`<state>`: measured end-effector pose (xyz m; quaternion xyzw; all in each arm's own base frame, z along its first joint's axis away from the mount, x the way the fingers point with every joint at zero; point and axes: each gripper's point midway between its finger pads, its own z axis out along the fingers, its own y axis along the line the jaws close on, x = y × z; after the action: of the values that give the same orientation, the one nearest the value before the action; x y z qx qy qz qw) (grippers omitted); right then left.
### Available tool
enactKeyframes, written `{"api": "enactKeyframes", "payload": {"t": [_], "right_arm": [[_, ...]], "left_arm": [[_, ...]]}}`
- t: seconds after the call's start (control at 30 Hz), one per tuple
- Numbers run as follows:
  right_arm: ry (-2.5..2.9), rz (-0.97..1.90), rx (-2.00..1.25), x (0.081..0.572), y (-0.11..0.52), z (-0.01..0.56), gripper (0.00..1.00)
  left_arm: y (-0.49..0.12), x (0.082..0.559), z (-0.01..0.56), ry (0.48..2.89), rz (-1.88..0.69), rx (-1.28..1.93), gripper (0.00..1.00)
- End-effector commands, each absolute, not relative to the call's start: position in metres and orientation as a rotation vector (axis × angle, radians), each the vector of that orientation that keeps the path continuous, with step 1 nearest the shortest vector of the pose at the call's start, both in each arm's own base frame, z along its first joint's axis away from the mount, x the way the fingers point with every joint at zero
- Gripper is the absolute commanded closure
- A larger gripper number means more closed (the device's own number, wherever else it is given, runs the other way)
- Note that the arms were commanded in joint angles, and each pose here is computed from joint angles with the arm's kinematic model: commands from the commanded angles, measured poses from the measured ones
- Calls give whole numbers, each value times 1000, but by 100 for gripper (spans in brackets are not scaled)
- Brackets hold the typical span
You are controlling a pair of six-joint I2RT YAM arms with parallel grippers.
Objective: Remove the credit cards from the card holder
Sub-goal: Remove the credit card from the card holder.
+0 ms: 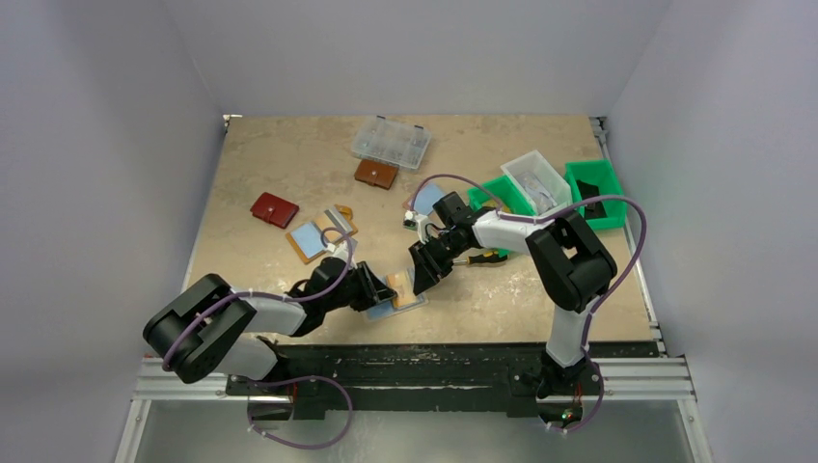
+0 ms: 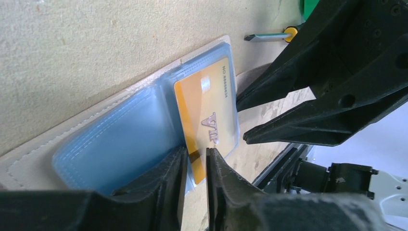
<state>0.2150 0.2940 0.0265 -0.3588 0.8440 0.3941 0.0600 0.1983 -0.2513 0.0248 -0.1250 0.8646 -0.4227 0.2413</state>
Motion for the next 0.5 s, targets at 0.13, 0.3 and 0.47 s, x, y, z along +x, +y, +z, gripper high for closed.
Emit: {"api": "enactKeyframes", "payload": {"t": [0.13,0.3,0.47], "right_arm": [[2564,1100,-1086,228,291,14,61],[2570,1082,-1080,229,289,12,65],[2579,1042,-1069,233,287,10,65]], "left_arm": [[-246,202,15,2362,-1102,-338,91],[-245,202,12,2346,-1116,-349,100],[-238,197,15,2336,-1112,-338,100]]}}
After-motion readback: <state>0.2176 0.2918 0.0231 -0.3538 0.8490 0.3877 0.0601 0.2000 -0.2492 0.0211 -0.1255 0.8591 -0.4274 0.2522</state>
